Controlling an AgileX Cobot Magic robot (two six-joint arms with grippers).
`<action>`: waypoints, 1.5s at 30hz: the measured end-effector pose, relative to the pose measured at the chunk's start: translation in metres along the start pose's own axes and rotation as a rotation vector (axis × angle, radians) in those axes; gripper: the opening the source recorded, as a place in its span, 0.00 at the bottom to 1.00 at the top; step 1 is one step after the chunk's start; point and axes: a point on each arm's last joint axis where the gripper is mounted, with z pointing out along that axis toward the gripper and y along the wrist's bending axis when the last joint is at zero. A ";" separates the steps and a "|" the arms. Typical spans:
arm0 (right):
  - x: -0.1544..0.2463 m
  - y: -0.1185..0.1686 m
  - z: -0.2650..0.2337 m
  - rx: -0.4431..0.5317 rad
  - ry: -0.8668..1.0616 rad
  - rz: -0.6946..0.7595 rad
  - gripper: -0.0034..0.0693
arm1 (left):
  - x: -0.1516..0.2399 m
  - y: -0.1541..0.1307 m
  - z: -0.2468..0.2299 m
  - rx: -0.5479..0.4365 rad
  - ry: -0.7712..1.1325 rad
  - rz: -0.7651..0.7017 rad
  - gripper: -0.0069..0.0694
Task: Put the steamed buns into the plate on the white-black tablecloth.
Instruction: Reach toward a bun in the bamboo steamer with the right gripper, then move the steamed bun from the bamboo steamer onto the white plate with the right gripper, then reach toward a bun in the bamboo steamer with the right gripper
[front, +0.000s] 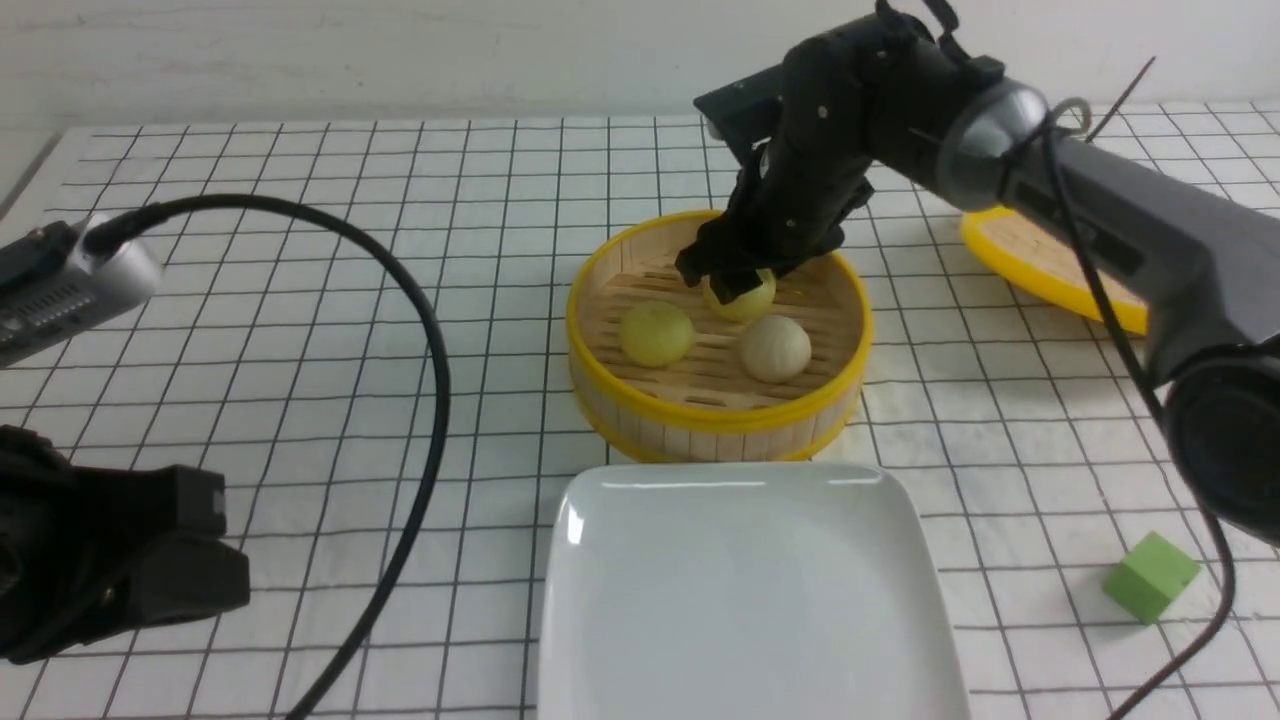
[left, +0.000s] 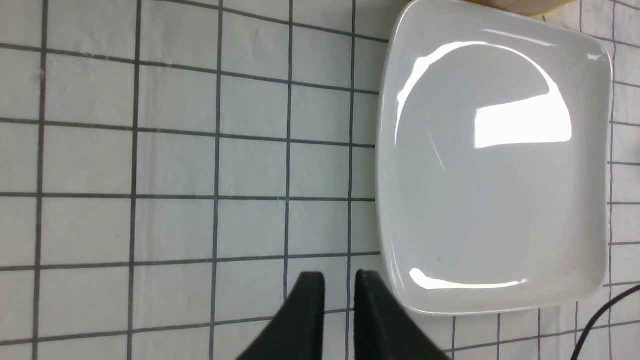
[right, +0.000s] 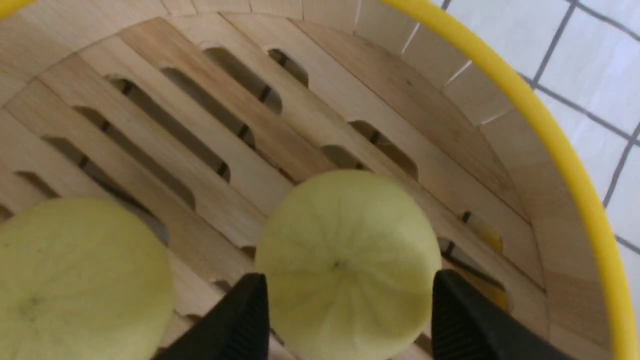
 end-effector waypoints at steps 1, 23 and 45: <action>0.001 0.000 0.004 -0.004 0.003 0.002 0.60 | 0.000 0.000 0.000 0.000 0.001 0.000 0.26; 0.084 0.063 -0.148 -0.236 0.200 -0.032 0.07 | 0.003 0.003 0.000 -0.030 0.036 0.016 0.28; 0.068 0.030 -0.123 -0.071 0.127 0.022 0.68 | 0.000 0.006 0.000 -0.066 0.006 0.035 0.32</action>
